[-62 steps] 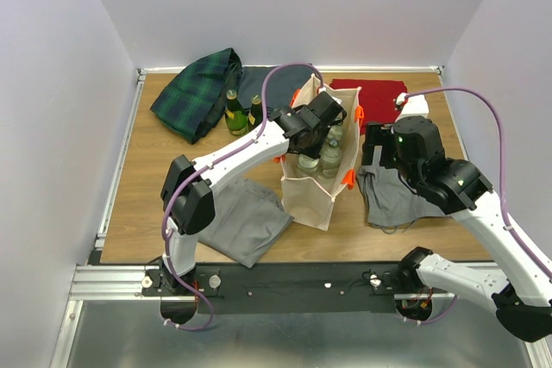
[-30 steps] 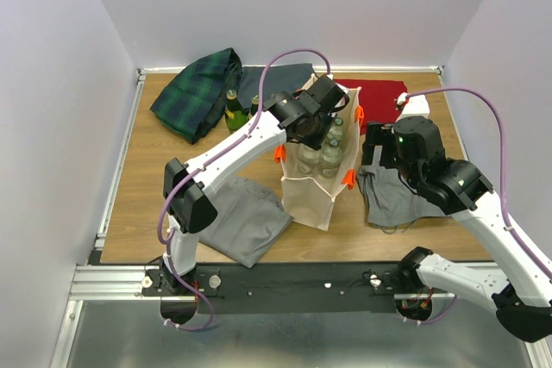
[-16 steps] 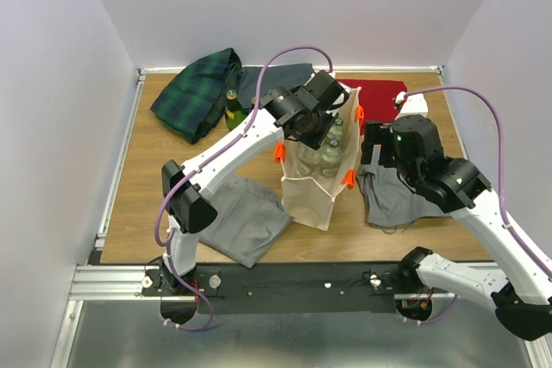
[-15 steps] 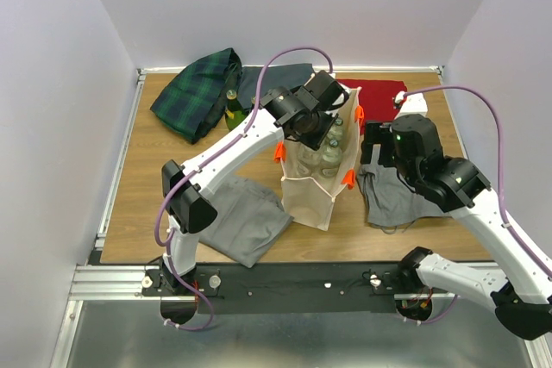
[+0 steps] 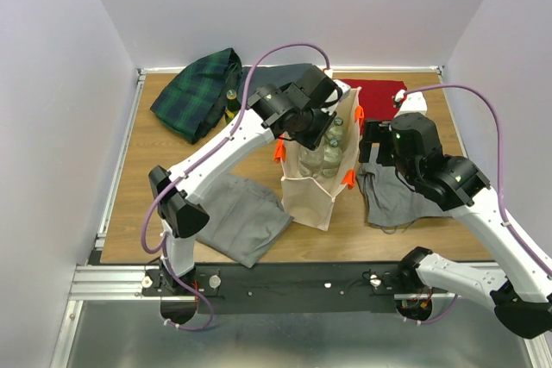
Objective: Take the beverage out of the canvas bag
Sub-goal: Take out the drink from the canvas bag.
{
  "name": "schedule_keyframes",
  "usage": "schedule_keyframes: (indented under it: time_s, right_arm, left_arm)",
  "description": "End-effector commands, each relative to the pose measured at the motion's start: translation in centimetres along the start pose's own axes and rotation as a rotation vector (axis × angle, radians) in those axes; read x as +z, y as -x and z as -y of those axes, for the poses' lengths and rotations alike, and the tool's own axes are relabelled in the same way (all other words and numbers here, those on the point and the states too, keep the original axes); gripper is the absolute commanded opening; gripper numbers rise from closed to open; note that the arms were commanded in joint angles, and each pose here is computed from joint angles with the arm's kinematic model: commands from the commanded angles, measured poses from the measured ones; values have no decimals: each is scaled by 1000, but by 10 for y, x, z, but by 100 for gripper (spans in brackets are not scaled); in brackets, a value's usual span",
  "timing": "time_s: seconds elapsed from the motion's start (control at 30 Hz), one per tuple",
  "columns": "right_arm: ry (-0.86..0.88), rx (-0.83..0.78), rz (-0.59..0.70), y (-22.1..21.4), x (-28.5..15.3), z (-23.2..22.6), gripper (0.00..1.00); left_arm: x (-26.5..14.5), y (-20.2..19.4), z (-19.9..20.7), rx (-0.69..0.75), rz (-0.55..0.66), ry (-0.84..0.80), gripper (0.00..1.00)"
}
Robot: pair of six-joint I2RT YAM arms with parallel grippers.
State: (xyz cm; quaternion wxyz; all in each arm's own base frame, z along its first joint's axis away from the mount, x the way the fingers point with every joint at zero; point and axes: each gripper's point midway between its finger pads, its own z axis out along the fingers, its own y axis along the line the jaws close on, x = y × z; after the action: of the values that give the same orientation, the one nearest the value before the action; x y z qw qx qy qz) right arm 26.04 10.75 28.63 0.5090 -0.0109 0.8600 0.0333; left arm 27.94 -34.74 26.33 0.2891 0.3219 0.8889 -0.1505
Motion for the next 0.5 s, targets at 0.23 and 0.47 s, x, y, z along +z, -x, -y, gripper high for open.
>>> schedule_keyframes:
  time_s: [0.23, 0.47]
  right_arm:
    - [38, 54, 34, 15, -6, -9, 100]
    - [57, 63, 19, 13, -8, -12, 100]
  left_arm:
    - [-75, 39, 11, 10, 230, -78, 0]
    - [-87, 41, 6, 7, 263, -59, 0]
